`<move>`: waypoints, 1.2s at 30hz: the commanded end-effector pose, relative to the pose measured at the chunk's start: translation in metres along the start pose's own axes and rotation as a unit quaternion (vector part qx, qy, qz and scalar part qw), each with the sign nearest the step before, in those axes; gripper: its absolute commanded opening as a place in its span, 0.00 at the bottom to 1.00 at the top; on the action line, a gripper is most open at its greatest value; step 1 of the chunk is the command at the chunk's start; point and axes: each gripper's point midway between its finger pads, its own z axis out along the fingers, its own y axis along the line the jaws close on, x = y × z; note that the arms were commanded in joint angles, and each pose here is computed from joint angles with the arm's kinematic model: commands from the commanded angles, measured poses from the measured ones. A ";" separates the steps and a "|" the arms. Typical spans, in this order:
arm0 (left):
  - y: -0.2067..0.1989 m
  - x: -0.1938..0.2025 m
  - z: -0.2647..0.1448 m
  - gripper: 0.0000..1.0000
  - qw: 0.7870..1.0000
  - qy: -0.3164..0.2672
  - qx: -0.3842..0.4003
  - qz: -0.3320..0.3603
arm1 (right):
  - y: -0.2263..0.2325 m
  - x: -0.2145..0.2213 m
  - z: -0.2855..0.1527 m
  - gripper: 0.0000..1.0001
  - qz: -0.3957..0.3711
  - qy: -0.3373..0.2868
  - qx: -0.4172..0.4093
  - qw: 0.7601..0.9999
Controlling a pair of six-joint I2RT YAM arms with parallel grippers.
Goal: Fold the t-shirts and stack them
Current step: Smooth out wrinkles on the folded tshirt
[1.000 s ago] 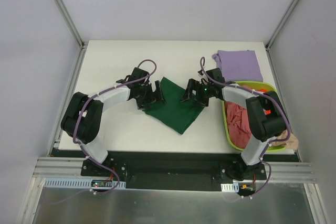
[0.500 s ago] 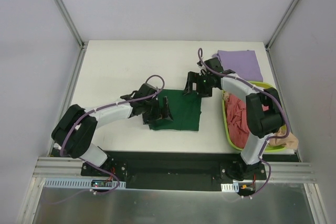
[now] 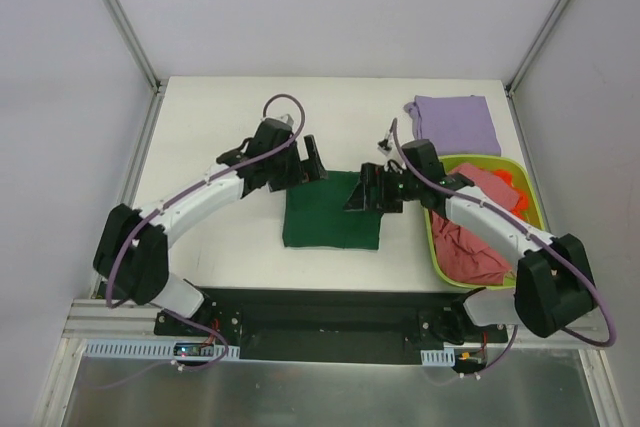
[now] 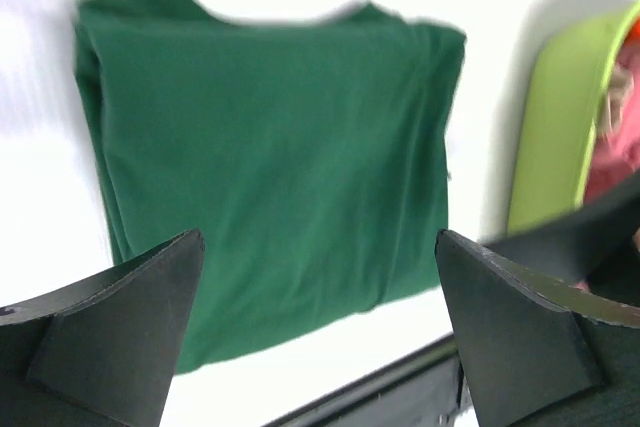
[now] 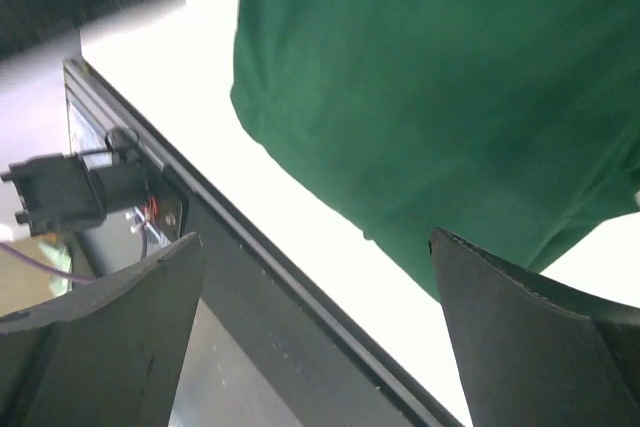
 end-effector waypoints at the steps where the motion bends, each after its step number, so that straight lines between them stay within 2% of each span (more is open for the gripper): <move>1: 0.031 -0.032 0.042 0.99 0.998 -0.007 -0.068 0.006 | 0.009 0.028 0.019 0.96 0.025 0.035 -0.034 0.999; 7: 0.056 -0.025 0.087 0.99 0.995 0.048 -0.092 -0.008 | -0.022 0.050 0.040 0.96 0.058 0.074 0.007 0.996; 13: 0.068 -0.024 0.098 0.99 0.993 0.054 -0.109 -0.001 | -0.041 0.057 0.048 0.96 0.070 0.083 0.040 0.993; 16: 0.063 -0.028 0.092 0.99 0.994 0.049 -0.100 0.011 | -0.034 0.047 0.041 0.96 0.056 0.067 0.040 0.995; 19: 0.055 -0.040 0.074 0.99 0.995 0.022 -0.094 0.023 | -0.030 0.029 0.020 0.96 0.024 0.036 0.074 0.996; 22: 0.046 -0.056 0.036 0.99 0.995 -0.032 -0.091 0.030 | -0.024 0.003 -0.012 0.96 -0.019 -0.040 0.108 0.993; 25: 0.068 -0.076 -0.003 0.99 0.980 -0.123 -0.155 0.014 | -0.019 -0.016 -0.039 0.96 -0.043 -0.111 0.129 0.984; 28: 0.088 -0.079 -0.042 0.99 0.964 -0.179 -0.196 0.000 | -0.022 -0.025 -0.055 0.96 -0.048 -0.156 0.141 0.976; 31: 0.104 -0.068 -0.072 0.99 0.953 -0.213 -0.212 -0.029 | -0.031 -0.026 -0.052 0.96 -0.040 -0.155 0.148 0.976; 36: 0.130 -0.029 -0.092 0.99 0.950 -0.224 -0.202 -0.077 | -0.059 -0.024 -0.038 0.96 -0.015 -0.081 0.229 0.970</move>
